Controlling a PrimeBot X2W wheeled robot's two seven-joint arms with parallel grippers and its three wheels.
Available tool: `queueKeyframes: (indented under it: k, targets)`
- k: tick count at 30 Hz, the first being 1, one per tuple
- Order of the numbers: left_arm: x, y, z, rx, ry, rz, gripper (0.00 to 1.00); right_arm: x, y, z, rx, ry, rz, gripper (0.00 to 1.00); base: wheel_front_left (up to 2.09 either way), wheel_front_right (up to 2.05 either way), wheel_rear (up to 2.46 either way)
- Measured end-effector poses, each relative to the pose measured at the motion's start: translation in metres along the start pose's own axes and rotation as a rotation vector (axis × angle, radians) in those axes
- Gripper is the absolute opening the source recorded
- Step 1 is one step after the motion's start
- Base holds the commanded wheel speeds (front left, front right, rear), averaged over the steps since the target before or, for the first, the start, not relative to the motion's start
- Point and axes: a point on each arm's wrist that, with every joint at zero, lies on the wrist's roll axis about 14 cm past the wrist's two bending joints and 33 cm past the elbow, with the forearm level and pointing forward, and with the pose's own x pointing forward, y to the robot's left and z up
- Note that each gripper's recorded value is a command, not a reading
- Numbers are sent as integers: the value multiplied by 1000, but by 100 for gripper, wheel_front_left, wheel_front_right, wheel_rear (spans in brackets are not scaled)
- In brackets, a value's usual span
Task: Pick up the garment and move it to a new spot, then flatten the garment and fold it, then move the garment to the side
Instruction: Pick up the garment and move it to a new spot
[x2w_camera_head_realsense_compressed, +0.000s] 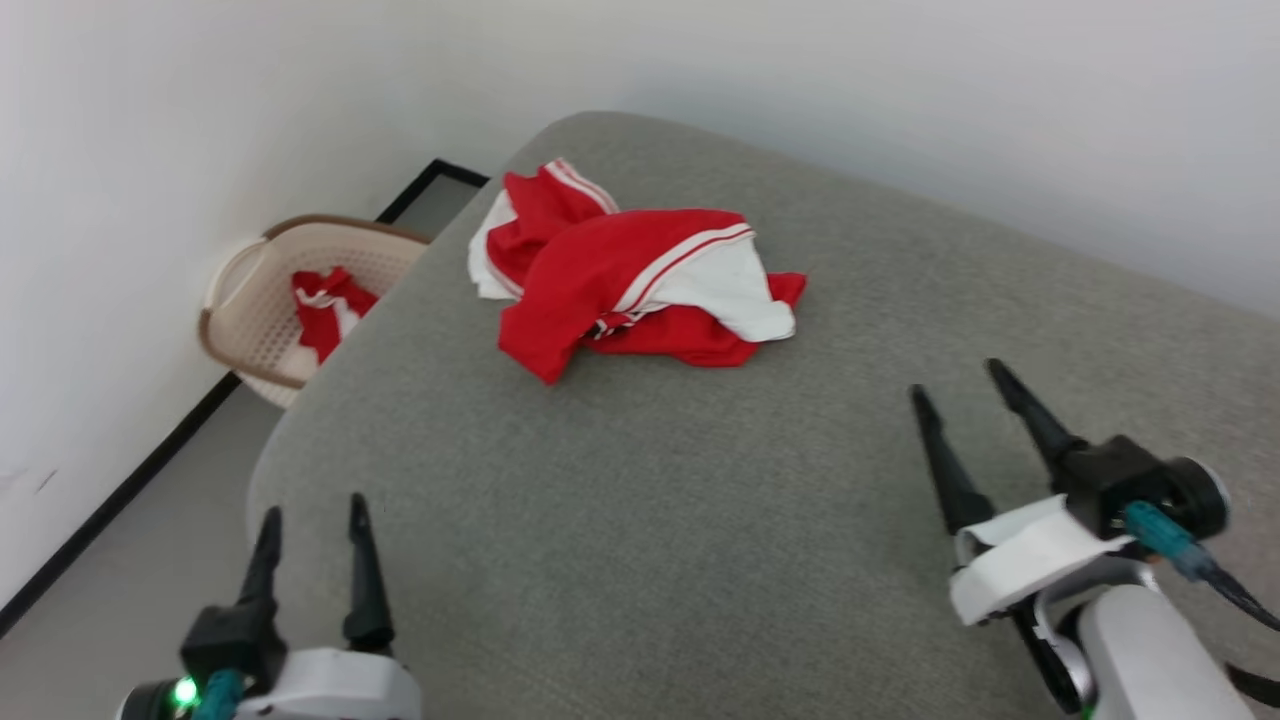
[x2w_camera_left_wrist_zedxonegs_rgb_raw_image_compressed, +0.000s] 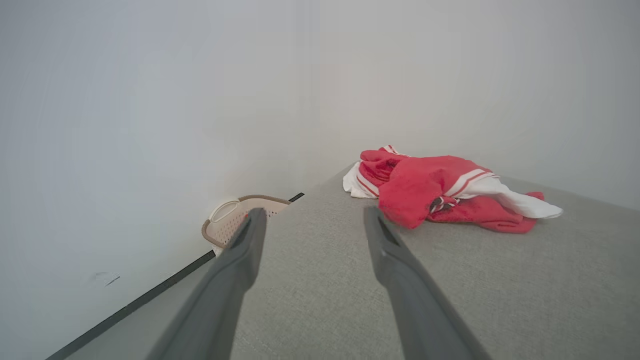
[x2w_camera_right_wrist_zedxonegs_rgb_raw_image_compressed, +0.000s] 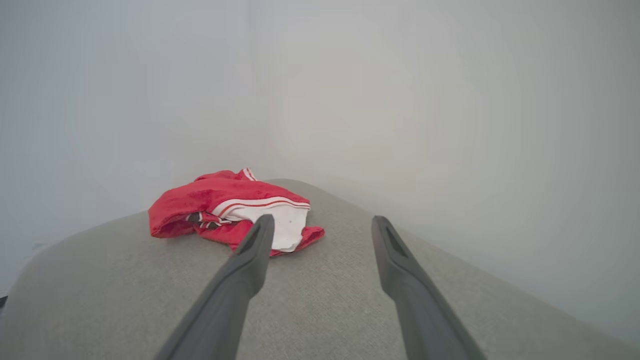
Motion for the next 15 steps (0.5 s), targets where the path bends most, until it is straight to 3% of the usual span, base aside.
queueKeyframes:
  k: [4, 9, 15]
  targets:
    - [-10, 19, -2, -7, 13, 77, 100, 14, 23, -8, 22, 12, 84, 100, -1, -1, -1]
    - [-17, 19, -8, -34, 39, 100, 100, 21, 31, -14, 40, 21, 117, 100, -1, -1, -1]
    - [-8, -8, -13, -20, 50, -17, 100, 14, 15, -15, 40, 25, 70, 100, 0, 0, 0]
